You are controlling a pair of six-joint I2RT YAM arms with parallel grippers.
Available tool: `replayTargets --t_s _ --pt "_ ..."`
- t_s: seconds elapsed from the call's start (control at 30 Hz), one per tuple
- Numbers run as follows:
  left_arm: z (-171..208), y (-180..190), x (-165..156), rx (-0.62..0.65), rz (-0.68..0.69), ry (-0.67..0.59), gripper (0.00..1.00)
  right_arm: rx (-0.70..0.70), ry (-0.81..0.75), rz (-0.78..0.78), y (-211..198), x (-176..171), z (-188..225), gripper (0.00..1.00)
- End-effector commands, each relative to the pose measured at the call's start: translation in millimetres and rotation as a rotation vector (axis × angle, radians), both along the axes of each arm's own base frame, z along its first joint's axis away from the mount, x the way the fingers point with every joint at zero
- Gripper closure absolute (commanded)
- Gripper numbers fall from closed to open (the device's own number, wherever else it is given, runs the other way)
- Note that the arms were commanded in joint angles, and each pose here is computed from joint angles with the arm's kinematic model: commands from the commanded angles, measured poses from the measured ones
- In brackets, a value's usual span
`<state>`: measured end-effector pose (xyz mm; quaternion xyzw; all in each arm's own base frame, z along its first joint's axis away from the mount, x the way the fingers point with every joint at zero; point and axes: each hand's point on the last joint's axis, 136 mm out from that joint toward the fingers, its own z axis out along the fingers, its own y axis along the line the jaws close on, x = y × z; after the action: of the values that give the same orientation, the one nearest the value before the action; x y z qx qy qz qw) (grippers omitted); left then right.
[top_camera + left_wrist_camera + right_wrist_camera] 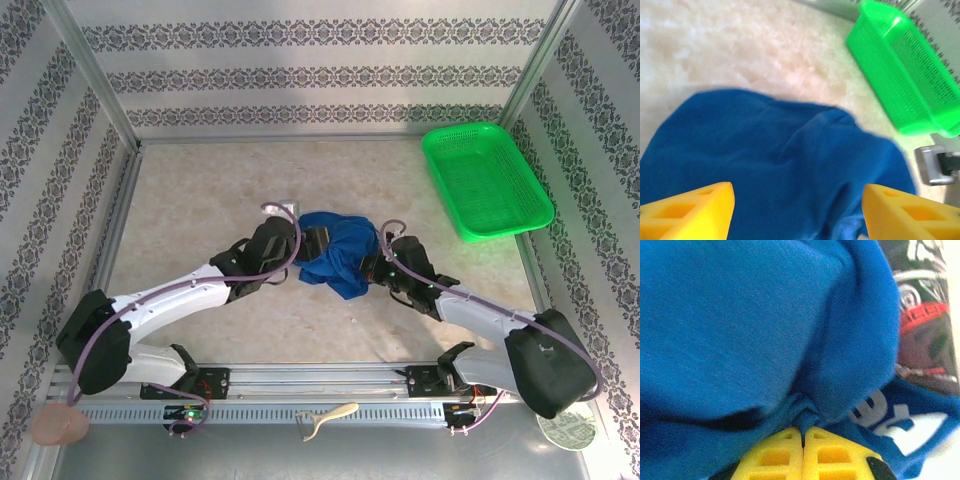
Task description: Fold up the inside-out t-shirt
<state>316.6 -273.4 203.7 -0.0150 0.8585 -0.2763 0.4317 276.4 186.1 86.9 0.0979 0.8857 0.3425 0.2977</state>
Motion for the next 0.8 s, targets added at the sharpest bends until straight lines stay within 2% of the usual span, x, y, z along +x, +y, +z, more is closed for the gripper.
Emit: replayTargets --t_s 0.0,0.1,0.23,0.47,0.77 --pt "12 8 -10 0.191 0.030 0.032 0.30 0.084 -0.064 0.056 6 4 40 1.00" --pt "23 -14 -16 0.277 -0.034 0.049 0.30 0.117 -0.081 0.051 2 3 65 1.00" --pt "15 -38 -21 0.357 -0.111 0.058 0.31 0.127 -0.096 0.051 0 5 85 1.00" --pt "-15 -47 -17 0.363 -0.180 -0.012 0.38 0.107 -0.122 0.030 -5 8 69 1.00" --pt "-64 -67 -11 0.302 -0.354 -0.053 0.36 0.036 -0.138 0.024 -12 8 53 1.00"
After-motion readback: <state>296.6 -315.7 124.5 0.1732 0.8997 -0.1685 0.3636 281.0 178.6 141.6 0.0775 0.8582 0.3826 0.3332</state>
